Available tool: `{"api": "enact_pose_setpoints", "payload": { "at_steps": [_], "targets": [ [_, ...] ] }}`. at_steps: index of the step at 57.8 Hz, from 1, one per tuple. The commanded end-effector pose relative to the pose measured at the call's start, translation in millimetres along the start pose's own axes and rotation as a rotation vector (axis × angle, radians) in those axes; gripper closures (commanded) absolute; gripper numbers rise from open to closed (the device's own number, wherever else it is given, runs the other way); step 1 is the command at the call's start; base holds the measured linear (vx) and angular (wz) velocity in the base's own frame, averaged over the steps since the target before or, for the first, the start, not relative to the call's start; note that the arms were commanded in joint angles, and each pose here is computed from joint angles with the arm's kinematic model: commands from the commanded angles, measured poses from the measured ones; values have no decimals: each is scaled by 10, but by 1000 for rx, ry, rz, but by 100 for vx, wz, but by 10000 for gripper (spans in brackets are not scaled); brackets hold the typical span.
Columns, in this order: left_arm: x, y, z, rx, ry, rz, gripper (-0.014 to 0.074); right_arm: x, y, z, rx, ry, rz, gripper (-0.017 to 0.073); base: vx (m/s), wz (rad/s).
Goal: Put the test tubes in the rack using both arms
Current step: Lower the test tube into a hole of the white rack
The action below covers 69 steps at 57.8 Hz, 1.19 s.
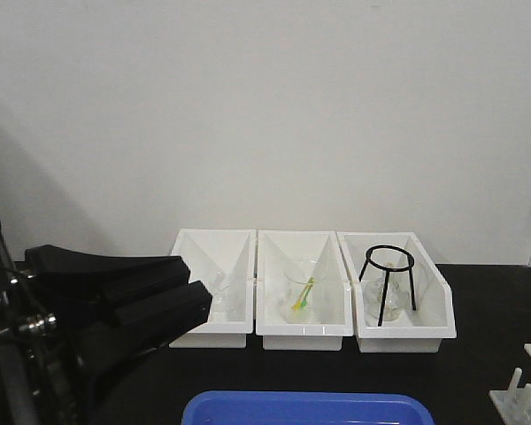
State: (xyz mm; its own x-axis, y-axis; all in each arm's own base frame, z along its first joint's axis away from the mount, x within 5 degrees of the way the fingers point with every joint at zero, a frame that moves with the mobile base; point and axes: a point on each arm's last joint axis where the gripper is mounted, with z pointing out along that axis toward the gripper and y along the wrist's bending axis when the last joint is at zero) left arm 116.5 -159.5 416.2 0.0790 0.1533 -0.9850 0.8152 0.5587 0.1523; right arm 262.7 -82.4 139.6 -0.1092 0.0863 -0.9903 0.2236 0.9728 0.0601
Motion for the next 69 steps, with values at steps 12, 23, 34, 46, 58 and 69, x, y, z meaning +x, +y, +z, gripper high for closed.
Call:
{"api": "enact_pose_setpoints", "payload": {
  "at_steps": [12,23,34,46,58,69],
  "targets": [
    [-179,34,-51,-26,-108,-12,384,-58,-21,13,9,-25,-10,162,0,0],
    [-179,34,-51,-26,-108,-12,384,-118,-17,10,5,-91,-10,162,0,0],
    [-179,34,-51,-26,-108,-12,384,-242,-6,-14,-3,-186,-5,162,0,0],
    [-167,30,-50,-21,-95,-13,384,-450,16,-81,-11,-256,-18,162,0,0],
    [-159,27,-49,-18,-85,-19,384,-680,37,-173,-14,-321,-18,162,0,0],
    [-156,26,-49,-17,-82,-19,384,-966,70,-329,-24,-431,-17,162,0,0]
  ]
}}
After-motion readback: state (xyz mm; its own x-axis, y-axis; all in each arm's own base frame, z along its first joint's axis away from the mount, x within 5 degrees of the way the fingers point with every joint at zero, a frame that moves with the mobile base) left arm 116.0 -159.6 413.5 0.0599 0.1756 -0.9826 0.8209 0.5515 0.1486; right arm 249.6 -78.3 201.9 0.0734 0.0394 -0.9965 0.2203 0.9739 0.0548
